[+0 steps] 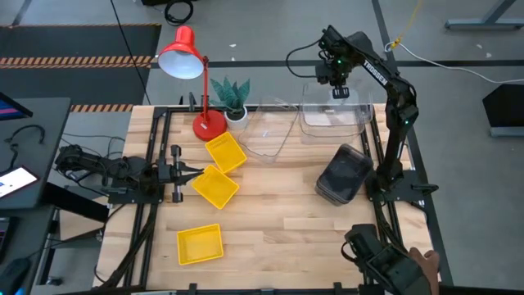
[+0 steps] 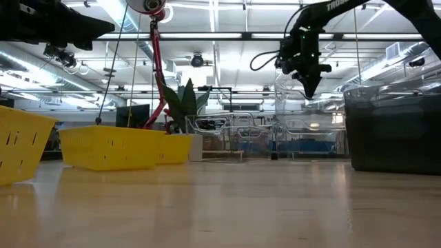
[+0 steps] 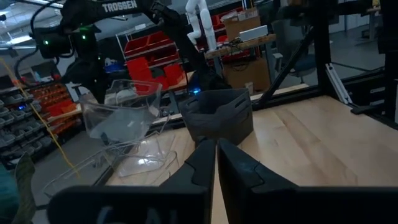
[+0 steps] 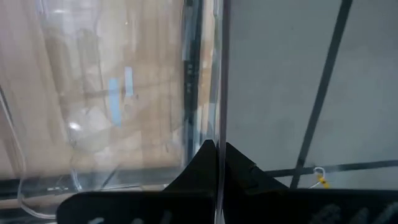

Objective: Stack baskets by color
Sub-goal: Stack the bottom transparent bin on the top right transparent bin

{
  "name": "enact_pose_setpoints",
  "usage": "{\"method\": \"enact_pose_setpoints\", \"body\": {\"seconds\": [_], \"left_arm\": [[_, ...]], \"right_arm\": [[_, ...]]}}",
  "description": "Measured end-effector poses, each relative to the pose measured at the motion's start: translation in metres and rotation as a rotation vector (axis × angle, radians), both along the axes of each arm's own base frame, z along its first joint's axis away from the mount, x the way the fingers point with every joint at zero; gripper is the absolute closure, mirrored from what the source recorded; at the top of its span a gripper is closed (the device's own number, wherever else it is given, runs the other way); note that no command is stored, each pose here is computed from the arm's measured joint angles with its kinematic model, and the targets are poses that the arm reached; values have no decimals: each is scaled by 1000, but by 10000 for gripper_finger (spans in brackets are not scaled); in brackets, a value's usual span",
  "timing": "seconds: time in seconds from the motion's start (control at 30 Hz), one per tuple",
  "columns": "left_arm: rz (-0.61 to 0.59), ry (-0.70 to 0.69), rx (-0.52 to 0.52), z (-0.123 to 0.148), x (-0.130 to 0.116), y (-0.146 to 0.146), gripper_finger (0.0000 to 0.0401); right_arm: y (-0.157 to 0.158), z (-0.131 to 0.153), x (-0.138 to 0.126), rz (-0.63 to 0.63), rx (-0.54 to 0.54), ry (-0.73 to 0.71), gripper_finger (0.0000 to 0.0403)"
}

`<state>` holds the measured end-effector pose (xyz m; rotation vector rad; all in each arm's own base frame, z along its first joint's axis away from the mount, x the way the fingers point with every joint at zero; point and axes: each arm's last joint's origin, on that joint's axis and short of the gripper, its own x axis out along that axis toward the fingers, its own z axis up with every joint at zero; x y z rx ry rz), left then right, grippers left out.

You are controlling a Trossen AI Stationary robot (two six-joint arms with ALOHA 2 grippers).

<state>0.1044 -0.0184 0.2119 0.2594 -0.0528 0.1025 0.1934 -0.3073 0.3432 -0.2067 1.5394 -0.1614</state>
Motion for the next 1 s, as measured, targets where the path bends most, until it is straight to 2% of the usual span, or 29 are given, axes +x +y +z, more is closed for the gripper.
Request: {"method": "enact_pose_setpoints", "body": {"seconds": [0.33,0.63,1.0], "left_arm": [[1,0,3,0,0,0,373],[0,0,3,0,0,0,377],[0,0,2,0,0,0,371]], "right_arm": [[0,-31,0,39,88,33,400],[-2,-51,1,47,112,20,396],[3,-85,11,42,119,28,338]]}}
